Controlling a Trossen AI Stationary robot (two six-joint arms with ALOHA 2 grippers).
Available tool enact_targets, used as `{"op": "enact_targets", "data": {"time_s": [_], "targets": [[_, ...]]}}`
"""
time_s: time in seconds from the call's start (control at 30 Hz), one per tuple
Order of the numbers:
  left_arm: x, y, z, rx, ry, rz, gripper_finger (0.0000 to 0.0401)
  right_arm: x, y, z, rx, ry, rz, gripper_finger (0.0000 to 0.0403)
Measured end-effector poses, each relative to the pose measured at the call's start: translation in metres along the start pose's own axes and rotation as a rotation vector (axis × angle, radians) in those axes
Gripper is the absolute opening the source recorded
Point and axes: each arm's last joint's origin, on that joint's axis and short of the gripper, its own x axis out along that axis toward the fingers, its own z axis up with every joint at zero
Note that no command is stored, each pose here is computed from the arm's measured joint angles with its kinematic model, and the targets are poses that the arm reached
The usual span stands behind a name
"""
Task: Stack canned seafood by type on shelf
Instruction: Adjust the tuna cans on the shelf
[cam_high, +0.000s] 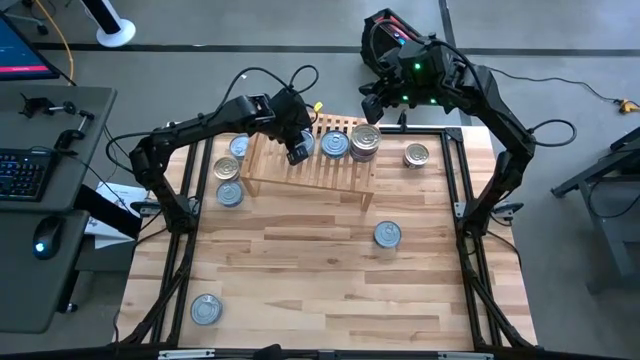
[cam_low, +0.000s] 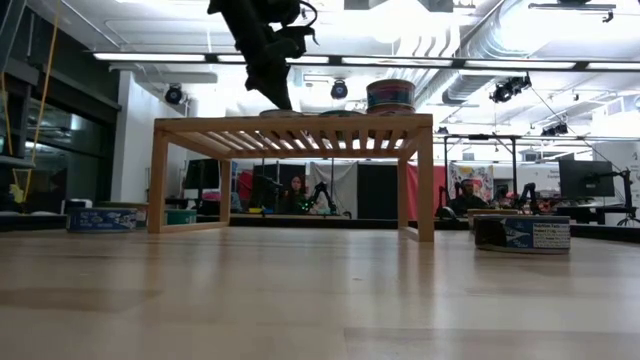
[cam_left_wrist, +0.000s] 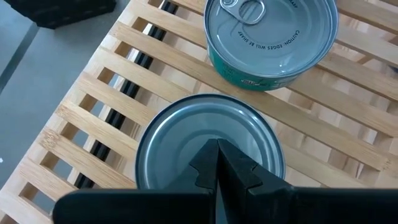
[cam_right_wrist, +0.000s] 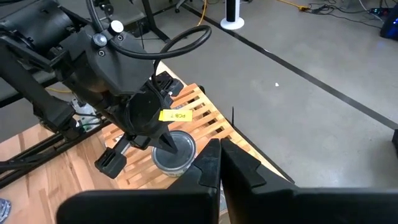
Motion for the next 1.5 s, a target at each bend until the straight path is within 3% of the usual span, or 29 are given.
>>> {"op": "enact_targets", "data": {"time_s": [1.0,1.5], "targets": [[0.018,-0.001,0.006,0.026,-0.018,0.000,0.0000,0.000,0.001,0.002,0.002,-0.012,0.033,0.0000],[0.011,-0.001,0.009,0.007,-0.063,0.017,0.0000,0.000,0.002,0.003,0.003,-0.026,0.036,0.0000]]}}
